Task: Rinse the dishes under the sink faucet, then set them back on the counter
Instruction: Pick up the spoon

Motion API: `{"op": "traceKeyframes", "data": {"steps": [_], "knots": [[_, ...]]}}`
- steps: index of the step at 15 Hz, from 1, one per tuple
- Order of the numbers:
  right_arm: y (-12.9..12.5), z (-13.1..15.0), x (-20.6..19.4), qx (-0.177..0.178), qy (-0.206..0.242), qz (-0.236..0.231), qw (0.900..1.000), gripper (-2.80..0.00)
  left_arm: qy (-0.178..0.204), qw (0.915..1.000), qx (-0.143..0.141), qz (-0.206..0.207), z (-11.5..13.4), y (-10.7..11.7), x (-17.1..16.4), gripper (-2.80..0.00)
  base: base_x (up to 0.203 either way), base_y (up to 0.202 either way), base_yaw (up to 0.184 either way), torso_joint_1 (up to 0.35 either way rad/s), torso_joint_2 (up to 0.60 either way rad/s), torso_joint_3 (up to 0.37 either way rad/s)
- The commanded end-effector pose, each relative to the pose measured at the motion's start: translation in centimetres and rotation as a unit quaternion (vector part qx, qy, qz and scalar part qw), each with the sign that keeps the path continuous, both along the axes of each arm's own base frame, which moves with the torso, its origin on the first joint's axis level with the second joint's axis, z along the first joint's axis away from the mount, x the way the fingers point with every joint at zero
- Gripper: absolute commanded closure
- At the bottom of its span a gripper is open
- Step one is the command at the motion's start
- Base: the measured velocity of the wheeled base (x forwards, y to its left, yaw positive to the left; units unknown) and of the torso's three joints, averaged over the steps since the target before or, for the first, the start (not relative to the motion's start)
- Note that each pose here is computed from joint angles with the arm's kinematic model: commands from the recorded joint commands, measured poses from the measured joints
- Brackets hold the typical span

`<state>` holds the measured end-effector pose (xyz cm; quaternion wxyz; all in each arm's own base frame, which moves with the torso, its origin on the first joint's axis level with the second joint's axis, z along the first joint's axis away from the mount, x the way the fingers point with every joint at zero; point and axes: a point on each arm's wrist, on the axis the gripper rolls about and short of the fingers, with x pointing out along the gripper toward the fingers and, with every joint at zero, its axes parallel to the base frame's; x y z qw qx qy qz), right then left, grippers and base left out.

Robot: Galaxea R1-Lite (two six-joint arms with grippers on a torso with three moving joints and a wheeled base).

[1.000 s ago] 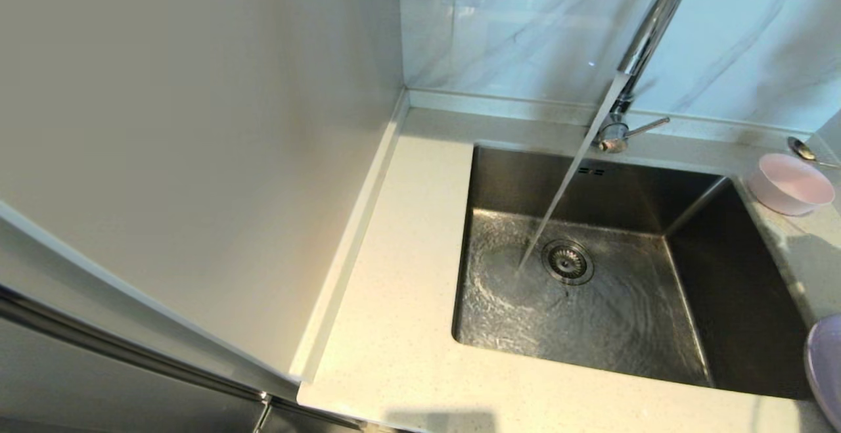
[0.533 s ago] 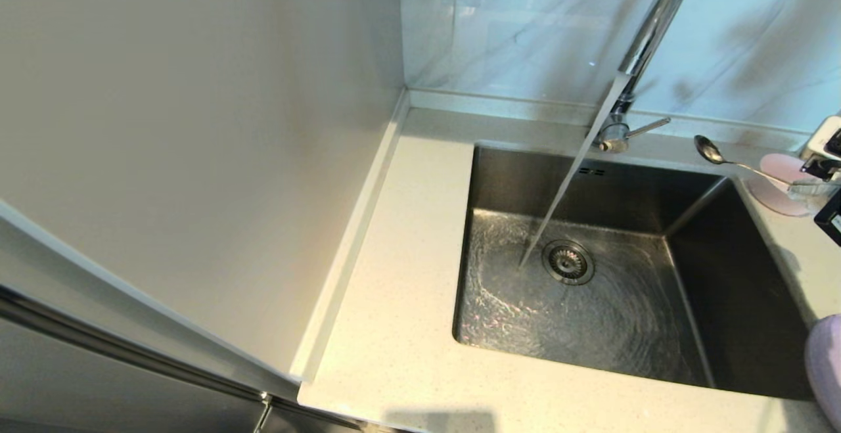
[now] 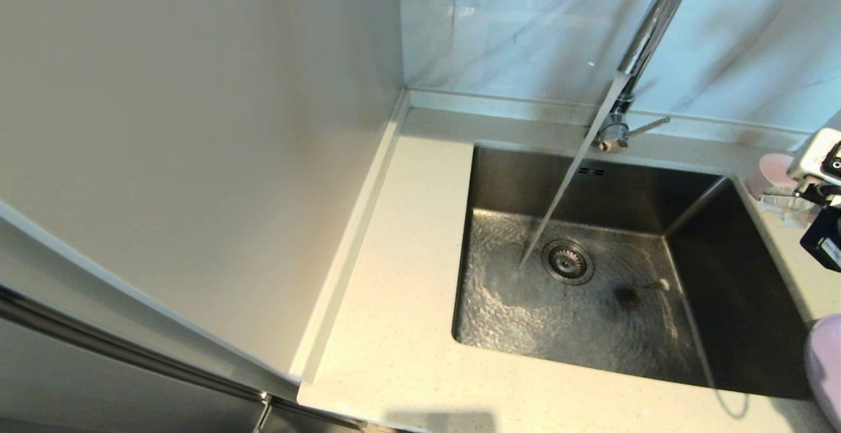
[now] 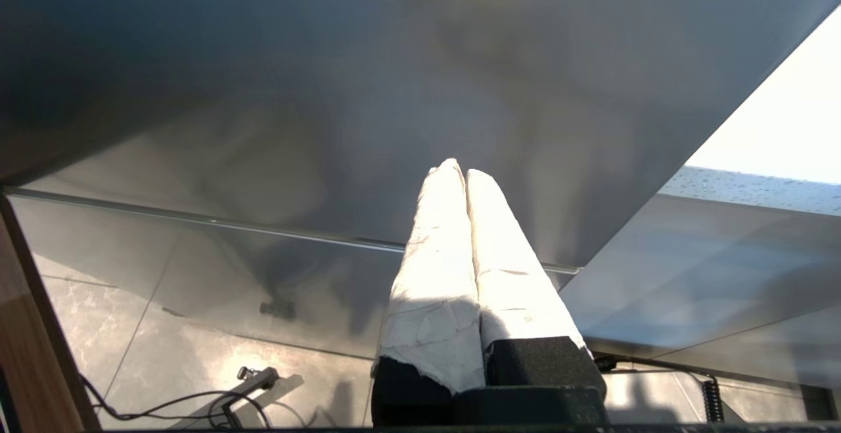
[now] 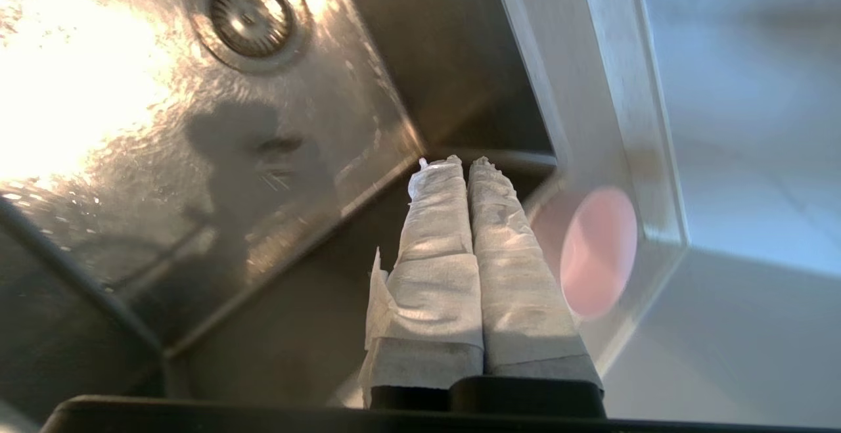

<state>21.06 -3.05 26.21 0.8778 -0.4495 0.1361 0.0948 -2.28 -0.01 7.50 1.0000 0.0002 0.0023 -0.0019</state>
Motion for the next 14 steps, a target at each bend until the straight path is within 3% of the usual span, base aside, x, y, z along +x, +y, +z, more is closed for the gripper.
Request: {"op": "traceKeyframes", "data": {"steps": [1, 7, 12, 14], "knots": [[1.5, 0.3, -1.2, -0.007, -0.012, 0.026, 1.0, 0.0, 0.0, 1.0, 0.0, 0.0, 0.0, 0.0, 0.0, 0.0, 0.0, 0.0, 0.0, 0.0, 0.0, 0.0], [2.3, 0.7, -1.5, -0.007, -0.02, 0.023, 1.0, 0.0, 0.0, 1.0, 0.0, 0.0, 0.0, 0.0, 0.0, 0.0, 0.0, 0.0, 0.0, 0.0, 0.0, 0.0], [2.2, 1.4, -2.2, 0.039, -0.032, 0.003, 0.999, 0.0, 0.0, 1.0, 0.0, 0.0, 0.0, 0.0, 0.0, 0.0, 0.0, 0.0, 0.0, 0.0, 0.0, 0.0], [2.0, 1.5, -2.5, 0.041, -0.037, -0.002, 0.998, 0.0, 0.0, 1.0, 0.0, 0.0, 0.0, 0.0, 0.0, 0.0, 0.0, 0.0, 0.0, 0.0, 0.0, 0.0]]}}
